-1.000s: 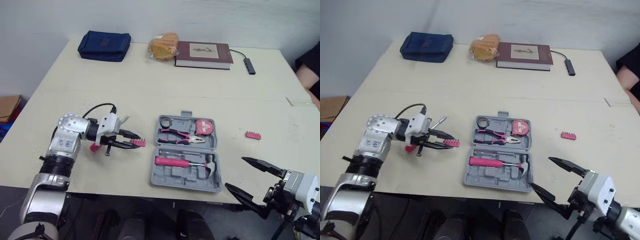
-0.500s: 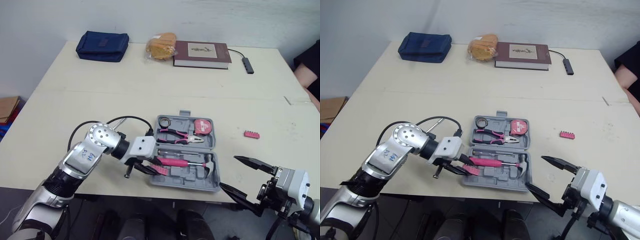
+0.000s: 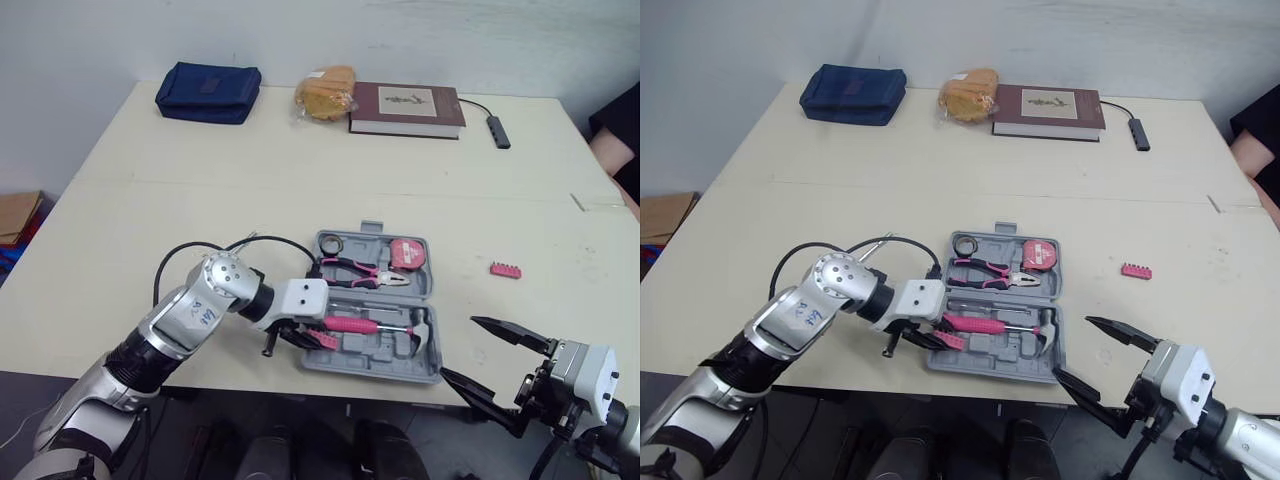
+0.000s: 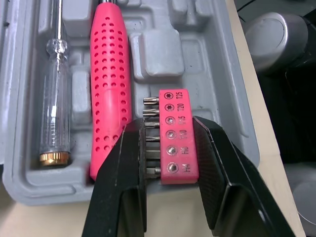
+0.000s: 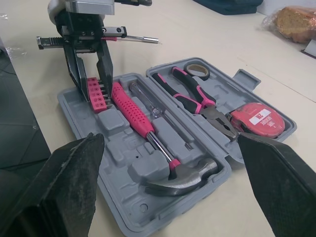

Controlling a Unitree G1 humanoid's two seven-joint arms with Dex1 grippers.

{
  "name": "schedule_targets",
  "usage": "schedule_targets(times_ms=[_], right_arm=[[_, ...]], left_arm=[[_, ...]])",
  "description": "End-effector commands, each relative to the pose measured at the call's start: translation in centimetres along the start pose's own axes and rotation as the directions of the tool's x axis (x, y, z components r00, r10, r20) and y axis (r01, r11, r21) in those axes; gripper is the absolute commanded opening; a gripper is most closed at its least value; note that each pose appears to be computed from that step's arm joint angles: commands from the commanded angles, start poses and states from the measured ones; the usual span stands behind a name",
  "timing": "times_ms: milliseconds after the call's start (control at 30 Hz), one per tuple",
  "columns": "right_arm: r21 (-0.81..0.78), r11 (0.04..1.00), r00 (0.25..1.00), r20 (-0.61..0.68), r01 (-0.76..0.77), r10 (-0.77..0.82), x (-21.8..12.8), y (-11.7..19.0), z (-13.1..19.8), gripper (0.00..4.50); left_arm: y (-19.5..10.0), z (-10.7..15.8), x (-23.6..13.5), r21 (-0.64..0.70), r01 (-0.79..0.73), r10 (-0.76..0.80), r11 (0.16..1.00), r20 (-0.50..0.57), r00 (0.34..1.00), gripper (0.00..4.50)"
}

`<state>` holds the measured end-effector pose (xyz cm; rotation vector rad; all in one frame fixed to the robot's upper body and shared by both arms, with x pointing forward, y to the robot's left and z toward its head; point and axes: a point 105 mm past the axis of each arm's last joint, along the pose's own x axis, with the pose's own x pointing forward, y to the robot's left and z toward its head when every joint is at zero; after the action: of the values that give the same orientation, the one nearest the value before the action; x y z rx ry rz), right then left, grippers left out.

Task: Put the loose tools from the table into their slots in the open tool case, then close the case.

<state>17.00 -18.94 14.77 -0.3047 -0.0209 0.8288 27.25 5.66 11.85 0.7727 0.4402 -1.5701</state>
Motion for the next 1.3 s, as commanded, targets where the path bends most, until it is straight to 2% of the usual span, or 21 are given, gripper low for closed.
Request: schedule_targets(times_ms=[33, 567, 633, 700, 833, 967, 1100, 1133, 1167, 1200, 1300], right_arm=[[-0.031, 0.999, 1.0, 0.027, -0.01, 0.011, 0.3, 0.5, 0.8, 4.5], [-0.027, 1.0, 0.999, 0.033, -0.001, 0.002, 0.2, 0.6, 0.5, 4.5], [-0.027, 1.0, 0.999, 0.032, 0.0, 0.001, 0.1, 0.5, 0.5, 4.5], [-0.028, 1.0, 1.0, 0.028, 0.001, 0.0, -0.1, 0.5, 0.4, 4.5], [-0.027, 1.0, 1.0, 0.024, 0.0, 0.001, -0.4, 0.4, 0.4, 4.5], [-0.019, 1.0, 1.0, 0.017, 0.002, -0.002, -0.7, 0.4, 0.1, 4.5], [-0.007, 1.0, 1.0, 0.016, 0.0, 0.0, -0.7, 0.4, -0.3, 4.5], [-0.003, 1.0, 1.0, 0.017, 0.002, -0.002, -0.7, 0.4, -0.4, 4.5], [-0.002, 1.0, 1.0, 0.015, 0.002, -0.002, -0.7, 0.4, -0.5, 4.5], [0.0, 1.0, 1.0, 0.014, 0.003, -0.003, -0.7, 0.4, -0.5, 4.5], [0.0, 1.0, 1.0, 0.009, 0.009, -0.009, -0.9, 0.3, -0.7, 4.5]], left_arm=[[0.8, 0.4, 0.2, 0.015, -0.051, 0.051, 0.999, -0.011, 0.999, 0.69], [0.4, 0.6, 0.4, 0.016, -0.055, 0.055, 0.998, 0.009, 0.998, 0.69], [0.6, 0.9, 0.4, 0.039, -0.081, 0.08, 0.996, 0.02, 0.997, 1.72], [0.7, 1.7, 0.2, 0.068, -0.1, 0.096, 0.993, 0.059, 0.994, 2.51], [-0.2, 4.2, -2.1, 0.132, -0.058, 0.034, 0.99, 0.177, 0.984, 4.41], [-0.3, 5.1, -4.3, 0.154, -0.073, 0.032, 0.985, 0.252, 0.967, 4.41], [1.0, 4.3, -4.5, 0.182, -0.142, 0.081, 0.973, 0.307, 0.948, 4.41], [1.2, 4.0, -4.4, 0.181, -0.136, 0.074, 0.974, 0.316, 0.946, 3.9], [1.5, 3.7, -4.2, 0.166, -0.137, 0.074, 0.977, 0.336, 0.939, 3.64], [1.6, 3.3, -4.0, 0.151, -0.126, 0.069, 0.981, 0.336, 0.939, 3.19], [1.5, 1.6, -2.8, 0.175, -0.097, 0.044, 0.98, 0.28, 0.959, 1.85]])
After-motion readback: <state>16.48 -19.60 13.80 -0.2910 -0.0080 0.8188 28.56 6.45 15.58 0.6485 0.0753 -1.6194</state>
